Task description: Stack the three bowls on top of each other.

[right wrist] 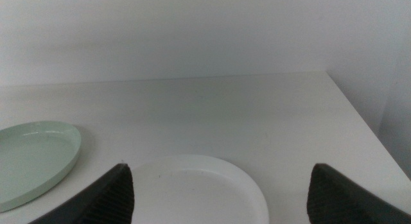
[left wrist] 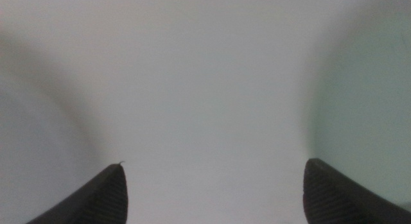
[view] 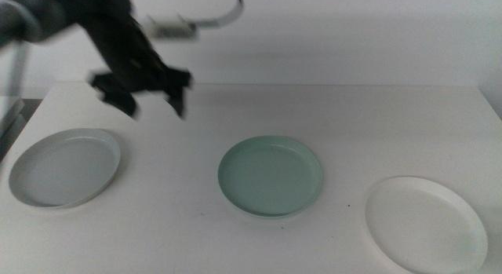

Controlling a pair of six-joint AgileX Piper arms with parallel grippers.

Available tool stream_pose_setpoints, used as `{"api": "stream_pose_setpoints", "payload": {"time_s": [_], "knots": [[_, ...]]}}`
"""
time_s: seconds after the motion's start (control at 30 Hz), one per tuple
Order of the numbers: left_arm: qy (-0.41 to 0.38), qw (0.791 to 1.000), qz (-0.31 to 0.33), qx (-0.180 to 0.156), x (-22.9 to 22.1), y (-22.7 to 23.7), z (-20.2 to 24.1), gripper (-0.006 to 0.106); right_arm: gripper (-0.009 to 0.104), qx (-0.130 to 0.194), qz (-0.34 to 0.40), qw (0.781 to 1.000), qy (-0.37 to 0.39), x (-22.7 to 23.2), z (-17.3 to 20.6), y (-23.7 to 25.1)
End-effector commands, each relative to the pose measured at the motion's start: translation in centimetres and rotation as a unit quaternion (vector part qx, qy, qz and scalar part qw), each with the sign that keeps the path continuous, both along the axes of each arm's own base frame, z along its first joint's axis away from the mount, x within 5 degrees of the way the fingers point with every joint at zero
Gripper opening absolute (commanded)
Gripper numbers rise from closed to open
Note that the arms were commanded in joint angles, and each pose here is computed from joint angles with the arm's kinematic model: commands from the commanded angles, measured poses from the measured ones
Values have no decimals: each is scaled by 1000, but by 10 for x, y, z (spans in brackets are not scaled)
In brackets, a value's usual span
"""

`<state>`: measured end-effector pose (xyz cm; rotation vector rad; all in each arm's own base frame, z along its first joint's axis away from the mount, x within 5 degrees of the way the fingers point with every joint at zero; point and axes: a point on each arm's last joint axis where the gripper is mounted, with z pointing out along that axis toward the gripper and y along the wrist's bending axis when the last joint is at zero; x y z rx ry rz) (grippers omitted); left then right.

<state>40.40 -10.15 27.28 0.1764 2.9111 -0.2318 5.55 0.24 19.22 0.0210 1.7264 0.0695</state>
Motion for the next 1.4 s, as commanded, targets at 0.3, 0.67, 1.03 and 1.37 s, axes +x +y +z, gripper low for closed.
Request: {"api": "stream_pose_setpoints", "payload": {"time_s": [0.3,0.67,1.03,1.37], "knots": [[-125,986,87,66,-44,121,97,94,92,-3,-2,1000,-5,0,0,0],[-66,988,130,52,-38,216,51,94,92,-3,-2,1000,-5,0,0,0],[52,992,111,16,8,234,-78,94,92,-3,-2,1000,-5,0,0,0],[95,989,111,2,15,236,-125,78,92,-3,-2,1000,-5,0,0,0]]}}
